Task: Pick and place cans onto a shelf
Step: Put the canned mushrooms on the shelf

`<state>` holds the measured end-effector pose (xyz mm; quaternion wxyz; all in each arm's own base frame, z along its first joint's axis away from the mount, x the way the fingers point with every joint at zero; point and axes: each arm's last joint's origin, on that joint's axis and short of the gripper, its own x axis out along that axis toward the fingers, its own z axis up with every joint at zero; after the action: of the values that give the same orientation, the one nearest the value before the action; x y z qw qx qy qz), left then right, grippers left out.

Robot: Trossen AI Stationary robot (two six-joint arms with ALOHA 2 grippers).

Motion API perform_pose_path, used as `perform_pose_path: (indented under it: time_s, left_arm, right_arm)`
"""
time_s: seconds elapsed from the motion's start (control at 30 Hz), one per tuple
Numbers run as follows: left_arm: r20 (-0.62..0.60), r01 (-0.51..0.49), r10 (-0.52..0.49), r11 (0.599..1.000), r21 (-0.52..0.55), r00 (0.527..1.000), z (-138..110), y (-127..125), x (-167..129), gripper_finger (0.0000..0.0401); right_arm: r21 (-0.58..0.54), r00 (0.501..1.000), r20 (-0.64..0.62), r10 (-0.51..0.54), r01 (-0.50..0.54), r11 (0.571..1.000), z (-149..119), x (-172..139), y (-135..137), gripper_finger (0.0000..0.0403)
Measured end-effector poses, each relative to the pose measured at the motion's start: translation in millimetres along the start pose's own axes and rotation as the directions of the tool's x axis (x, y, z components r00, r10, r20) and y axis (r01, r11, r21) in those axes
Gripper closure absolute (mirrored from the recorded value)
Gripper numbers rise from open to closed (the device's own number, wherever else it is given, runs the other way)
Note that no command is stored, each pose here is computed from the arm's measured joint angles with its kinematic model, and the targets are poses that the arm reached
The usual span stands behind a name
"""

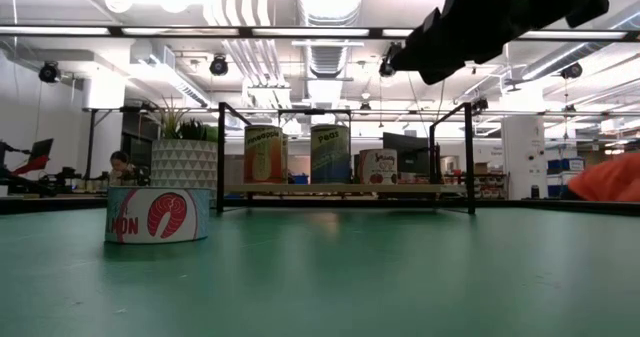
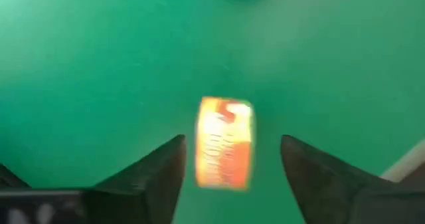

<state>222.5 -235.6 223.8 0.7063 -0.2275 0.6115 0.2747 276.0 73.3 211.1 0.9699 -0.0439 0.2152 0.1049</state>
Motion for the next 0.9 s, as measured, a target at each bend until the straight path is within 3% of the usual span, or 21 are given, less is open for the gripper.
perform_pose_path:
  time_s: [0.1,0.2,0.3,0.4,0.53,0.73,0.8,0.9]
  left_arm:
    - [0.000,-0.044,0.044,0.999,-0.026,0.999,-2.2,7.5,16.9,0.0136]
    - [-0.012,-0.022,0.021,1.000,-0.020,1.000,-5.3,8.3,29.2,0.0107]
    - [-0.011,0.031,-0.031,0.999,0.009,0.999,-5.9,5.0,35.6,0.0093]
    - [-0.011,0.010,-0.010,1.000,0.018,1.000,-6.5,8.3,39.5,0.0095]
    - [-0.011,0.005,-0.005,0.999,0.044,1.000,-6.8,8.8,39.2,0.0132]
    - [-0.008,0.019,-0.018,0.996,0.085,1.000,-6.2,6.4,35.8,0.0235]
    - [0.027,0.028,-0.032,0.992,0.126,0.999,-4.6,3.8,31.9,0.0270]
    - [0.157,0.038,-0.073,0.976,0.213,0.985,2.0,-3.7,19.3,0.0275]
  right_arm:
    - [0.000,1.000,-0.002,0.000,0.000,1.000,-0.6,0.9,0.0,0.0394]
    - [-0.002,1.000,0.002,0.000,0.000,1.000,-0.2,0.9,-0.1,0.0394]
    - [-0.002,1.000,0.003,0.000,0.000,1.000,-0.2,0.9,-0.1,0.0394]
    - [-0.001,1.000,0.004,0.000,0.000,1.000,-0.1,0.9,-0.1,0.0394]
    - [0.000,1.000,0.005,-0.001,0.001,1.000,0.1,0.9,-0.1,0.0394]
    - [-0.001,1.000,0.008,-0.001,0.001,1.000,0.4,0.9,-0.1,0.0394]
    - [-0.001,1.000,0.008,-0.001,0.001,1.000,0.4,0.9,-0.1,0.0394]
    - [-0.002,1.000,0.004,-0.001,0.001,1.000,0.1,0.7,-0.1,0.0394]
